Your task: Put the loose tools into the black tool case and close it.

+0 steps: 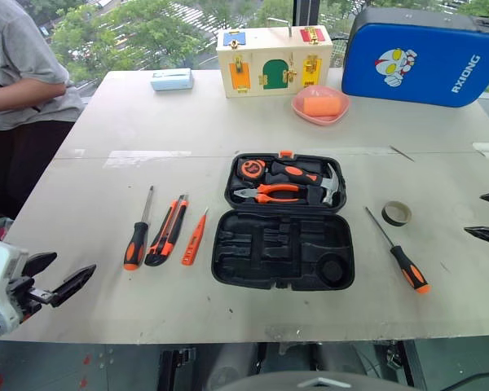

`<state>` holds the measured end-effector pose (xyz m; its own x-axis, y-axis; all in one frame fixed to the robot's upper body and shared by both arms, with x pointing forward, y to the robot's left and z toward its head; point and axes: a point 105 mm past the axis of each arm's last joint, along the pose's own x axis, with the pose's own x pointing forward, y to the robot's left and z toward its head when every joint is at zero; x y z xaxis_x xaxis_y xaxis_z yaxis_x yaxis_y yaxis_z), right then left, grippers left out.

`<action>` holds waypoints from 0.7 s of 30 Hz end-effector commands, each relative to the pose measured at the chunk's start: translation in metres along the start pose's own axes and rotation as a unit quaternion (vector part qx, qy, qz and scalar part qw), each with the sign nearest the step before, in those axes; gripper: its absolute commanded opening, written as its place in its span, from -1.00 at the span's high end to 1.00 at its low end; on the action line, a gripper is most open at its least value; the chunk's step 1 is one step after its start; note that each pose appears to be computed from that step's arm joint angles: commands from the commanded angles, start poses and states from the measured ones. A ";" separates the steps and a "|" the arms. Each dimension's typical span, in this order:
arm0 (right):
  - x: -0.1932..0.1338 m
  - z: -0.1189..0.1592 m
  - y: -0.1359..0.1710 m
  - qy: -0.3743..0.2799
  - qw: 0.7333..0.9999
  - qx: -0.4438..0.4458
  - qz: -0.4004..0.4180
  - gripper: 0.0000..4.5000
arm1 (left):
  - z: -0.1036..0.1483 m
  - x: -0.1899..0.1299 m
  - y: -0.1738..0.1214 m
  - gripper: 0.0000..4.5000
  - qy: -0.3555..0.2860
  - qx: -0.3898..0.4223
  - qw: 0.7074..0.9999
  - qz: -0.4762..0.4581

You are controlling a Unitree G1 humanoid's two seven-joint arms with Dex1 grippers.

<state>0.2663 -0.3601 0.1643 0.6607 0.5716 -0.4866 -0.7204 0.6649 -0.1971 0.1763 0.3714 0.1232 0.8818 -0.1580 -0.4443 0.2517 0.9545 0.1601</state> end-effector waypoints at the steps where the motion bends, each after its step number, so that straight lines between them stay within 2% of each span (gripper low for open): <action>1: -0.004 0.010 -0.003 -0.015 1.000 -0.010 -0.007 -0.99 | 0.011 -0.009 0.001 -1.00 -0.005 0.006 1.000 0.005; 11: -0.005 0.012 -0.008 -0.022 1.000 -0.015 -0.017 -0.99 | 0.014 -0.008 -0.004 -1.00 0.013 -0.017 1.000 0.012; 14: 0.001 0.033 -0.004 -0.054 0.998 -0.032 -0.003 -0.99 | 0.022 -0.002 -0.007 -1.00 0.008 -0.045 0.999 0.014; 16: 0.008 0.057 0.003 -0.088 0.995 -0.045 0.016 -0.99 | 0.036 0.005 -0.016 -1.00 -0.005 -0.072 0.997 -0.001; 18: 0.016 0.080 0.016 -0.117 0.991 -0.055 0.046 -0.99 | 0.049 0.013 -0.022 -1.00 -0.010 -0.084 0.996 -0.007; 21: 0.027 0.109 0.042 -0.150 0.981 -0.073 0.099 -0.99 | 0.053 0.026 -0.023 -1.00 0.017 -0.103 0.995 0.008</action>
<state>0.2821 -0.2837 0.2182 0.5664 0.7647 -0.3073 -0.8239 0.5168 -0.2325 0.2136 0.3330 0.1569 0.8845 -0.1658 -0.4361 0.1770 0.9841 -0.0152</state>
